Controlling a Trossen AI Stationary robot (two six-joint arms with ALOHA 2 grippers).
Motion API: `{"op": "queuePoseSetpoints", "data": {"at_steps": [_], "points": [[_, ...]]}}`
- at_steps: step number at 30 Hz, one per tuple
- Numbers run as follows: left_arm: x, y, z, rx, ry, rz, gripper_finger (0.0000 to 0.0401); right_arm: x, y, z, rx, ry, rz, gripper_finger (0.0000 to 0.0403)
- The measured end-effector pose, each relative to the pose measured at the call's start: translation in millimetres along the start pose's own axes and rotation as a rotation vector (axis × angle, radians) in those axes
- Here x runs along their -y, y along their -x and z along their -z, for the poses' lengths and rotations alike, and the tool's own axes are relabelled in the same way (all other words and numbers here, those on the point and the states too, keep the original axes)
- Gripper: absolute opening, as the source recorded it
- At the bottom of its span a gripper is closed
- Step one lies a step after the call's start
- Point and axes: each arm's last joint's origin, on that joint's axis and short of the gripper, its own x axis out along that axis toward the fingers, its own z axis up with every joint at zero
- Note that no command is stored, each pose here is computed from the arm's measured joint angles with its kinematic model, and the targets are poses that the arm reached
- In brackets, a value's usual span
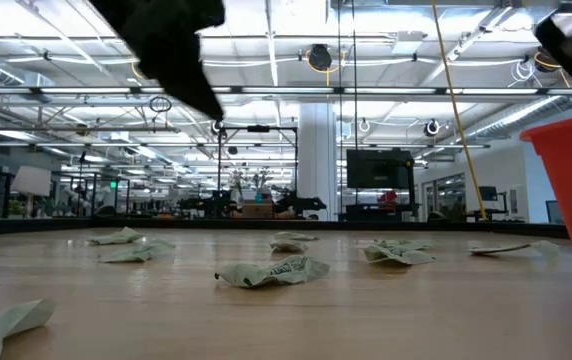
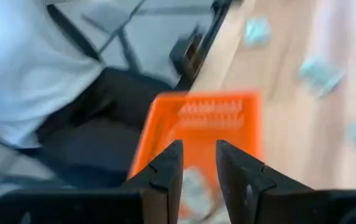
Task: Pick and place Stevia / Truvia into bins
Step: Put the stevia packet into the orange bin
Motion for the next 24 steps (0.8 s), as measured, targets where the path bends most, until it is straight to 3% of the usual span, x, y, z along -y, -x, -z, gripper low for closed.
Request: {"op": "queuePoseSetpoints", "data": {"at_steps": [3,6,8,16,19,24], "points": [[6.1,-2.9,19.2,-0.161,0.078,0.089,0.0182,5.5,7.7,-7.8,0.077,0.153,0.131,0.0091],[20.6,-14.3,39.5,-0.263,0.087,0.106,0.0182,10.3,12.7,-11.7,0.120,0.255,0.246,0.0091],[25.0,-18.1,54.2,-0.332,0.116,0.042,0.0182,14.1,12.6,-12.6,0.120,0.288,0.291,0.0091],[23.1,-28.5,67.9,-0.295,0.072,-0.246,0.0182,25.6,11.2,-18.0,0.142,0.324,0.388,0.0091],[18.4,-40.2,69.2,-0.310,0.137,-0.287,0.0182,27.9,12.9,-20.8,0.160,0.358,0.453,0.0091],[14.0,-60.9,83.7,-0.423,0.127,-0.341,0.0181,34.0,13.3,-24.9,0.157,0.438,0.497,0.0091]]}}
